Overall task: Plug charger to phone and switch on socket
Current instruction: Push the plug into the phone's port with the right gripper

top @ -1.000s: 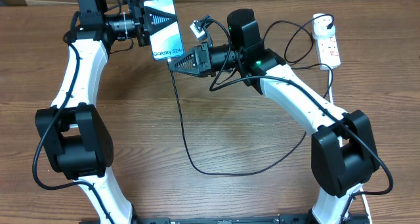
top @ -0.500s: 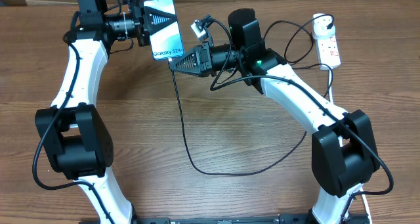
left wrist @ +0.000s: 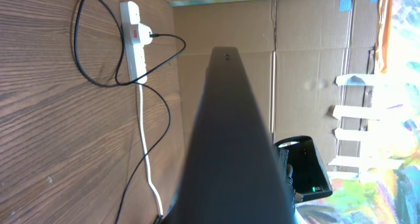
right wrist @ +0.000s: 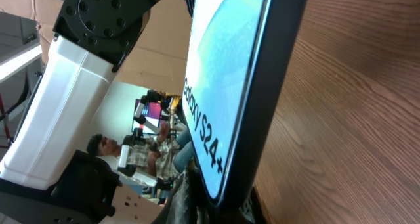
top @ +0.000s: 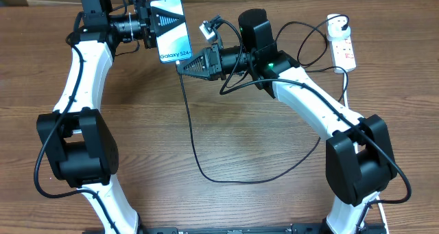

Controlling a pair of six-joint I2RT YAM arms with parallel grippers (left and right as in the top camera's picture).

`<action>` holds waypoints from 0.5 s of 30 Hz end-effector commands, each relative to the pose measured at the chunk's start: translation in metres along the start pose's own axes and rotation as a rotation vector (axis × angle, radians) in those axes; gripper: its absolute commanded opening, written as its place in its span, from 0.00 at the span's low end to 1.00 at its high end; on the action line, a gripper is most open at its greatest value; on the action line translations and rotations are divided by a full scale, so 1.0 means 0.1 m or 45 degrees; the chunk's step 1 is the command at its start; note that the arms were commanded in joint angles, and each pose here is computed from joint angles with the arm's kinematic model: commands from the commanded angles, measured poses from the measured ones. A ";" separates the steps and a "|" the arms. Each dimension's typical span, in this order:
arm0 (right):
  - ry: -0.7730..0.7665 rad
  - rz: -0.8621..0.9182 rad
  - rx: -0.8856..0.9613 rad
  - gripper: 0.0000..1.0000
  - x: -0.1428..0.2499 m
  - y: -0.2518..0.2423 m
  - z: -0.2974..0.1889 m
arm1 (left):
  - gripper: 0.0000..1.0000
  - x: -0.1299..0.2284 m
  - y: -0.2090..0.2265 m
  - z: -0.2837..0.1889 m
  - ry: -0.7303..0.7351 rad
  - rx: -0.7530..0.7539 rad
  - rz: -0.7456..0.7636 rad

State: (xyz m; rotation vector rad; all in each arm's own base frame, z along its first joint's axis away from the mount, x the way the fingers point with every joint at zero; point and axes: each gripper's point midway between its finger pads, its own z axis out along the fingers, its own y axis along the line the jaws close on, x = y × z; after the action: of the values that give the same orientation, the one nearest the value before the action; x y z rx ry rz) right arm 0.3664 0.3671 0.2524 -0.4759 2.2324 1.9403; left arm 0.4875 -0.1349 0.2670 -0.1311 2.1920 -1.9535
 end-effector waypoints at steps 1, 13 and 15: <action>-0.005 0.001 0.000 0.04 -0.01 -0.03 -0.02 | 0.04 0.11 -0.24 0.04 0.053 0.046 0.060; -0.008 0.002 0.003 0.04 -0.01 -0.04 -0.02 | 0.04 0.12 -0.25 0.06 0.061 0.048 0.060; -0.009 0.002 0.003 0.04 -0.02 -0.04 -0.02 | 0.05 0.12 -0.25 0.06 0.061 0.048 0.060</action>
State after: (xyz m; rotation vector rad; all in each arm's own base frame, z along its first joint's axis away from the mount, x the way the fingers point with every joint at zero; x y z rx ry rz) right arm 0.3658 0.3671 0.2527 -0.4796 2.2317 1.9437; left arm 0.4867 -0.1379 0.2671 -0.1241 2.1948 -1.9565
